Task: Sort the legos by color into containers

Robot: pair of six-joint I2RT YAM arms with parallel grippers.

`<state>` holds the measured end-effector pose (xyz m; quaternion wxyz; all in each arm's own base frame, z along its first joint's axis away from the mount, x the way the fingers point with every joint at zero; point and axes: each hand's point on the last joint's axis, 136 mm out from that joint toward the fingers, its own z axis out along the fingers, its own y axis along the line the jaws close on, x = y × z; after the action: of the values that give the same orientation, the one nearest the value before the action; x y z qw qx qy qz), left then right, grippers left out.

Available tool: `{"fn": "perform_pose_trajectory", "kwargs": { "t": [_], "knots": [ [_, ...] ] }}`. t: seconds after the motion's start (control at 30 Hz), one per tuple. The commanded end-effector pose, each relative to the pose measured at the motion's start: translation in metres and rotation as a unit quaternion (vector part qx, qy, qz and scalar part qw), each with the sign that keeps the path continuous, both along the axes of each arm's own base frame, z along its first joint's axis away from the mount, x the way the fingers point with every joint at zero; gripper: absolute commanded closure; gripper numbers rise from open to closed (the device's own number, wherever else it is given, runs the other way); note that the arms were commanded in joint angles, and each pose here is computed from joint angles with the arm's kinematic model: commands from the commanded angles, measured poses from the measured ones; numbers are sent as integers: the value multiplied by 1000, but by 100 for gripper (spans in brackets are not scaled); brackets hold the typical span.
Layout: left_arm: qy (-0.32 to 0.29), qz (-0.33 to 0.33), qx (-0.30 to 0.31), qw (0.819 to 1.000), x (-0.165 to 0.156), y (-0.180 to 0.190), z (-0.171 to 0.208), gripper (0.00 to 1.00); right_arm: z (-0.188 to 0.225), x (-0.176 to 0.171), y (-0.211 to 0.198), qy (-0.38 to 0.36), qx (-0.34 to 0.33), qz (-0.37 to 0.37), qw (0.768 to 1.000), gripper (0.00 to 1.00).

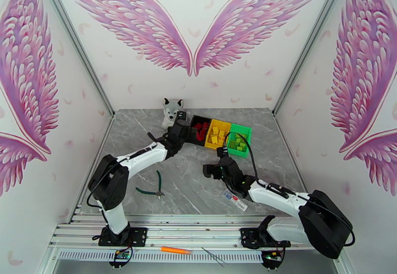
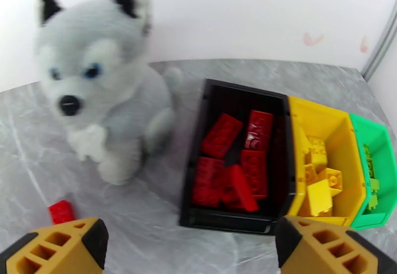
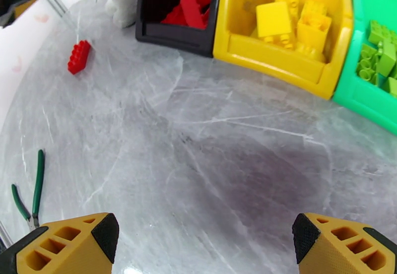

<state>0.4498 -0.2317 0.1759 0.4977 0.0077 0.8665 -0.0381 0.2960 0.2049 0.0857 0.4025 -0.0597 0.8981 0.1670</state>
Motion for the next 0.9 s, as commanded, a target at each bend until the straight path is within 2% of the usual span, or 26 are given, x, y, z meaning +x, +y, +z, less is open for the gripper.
{"fn": "perform_pose_trajectory", "kwargs": {
  "t": [0.0,0.27,0.57,0.87],
  "knots": [
    [31,67,21,997,-9,50,-30,6,14,6,29,-15,20,37,999,1],
    [102,118,36,987,-11,99,-89,9,8,1,56,-5,21,70,997,1],
    [151,128,25,980,7,110,-135,11,1,-3,57,-1,14,70,997,1],
    [162,134,14,978,30,119,-152,20,-3,0,59,2,9,69,998,1]
  ]
}}
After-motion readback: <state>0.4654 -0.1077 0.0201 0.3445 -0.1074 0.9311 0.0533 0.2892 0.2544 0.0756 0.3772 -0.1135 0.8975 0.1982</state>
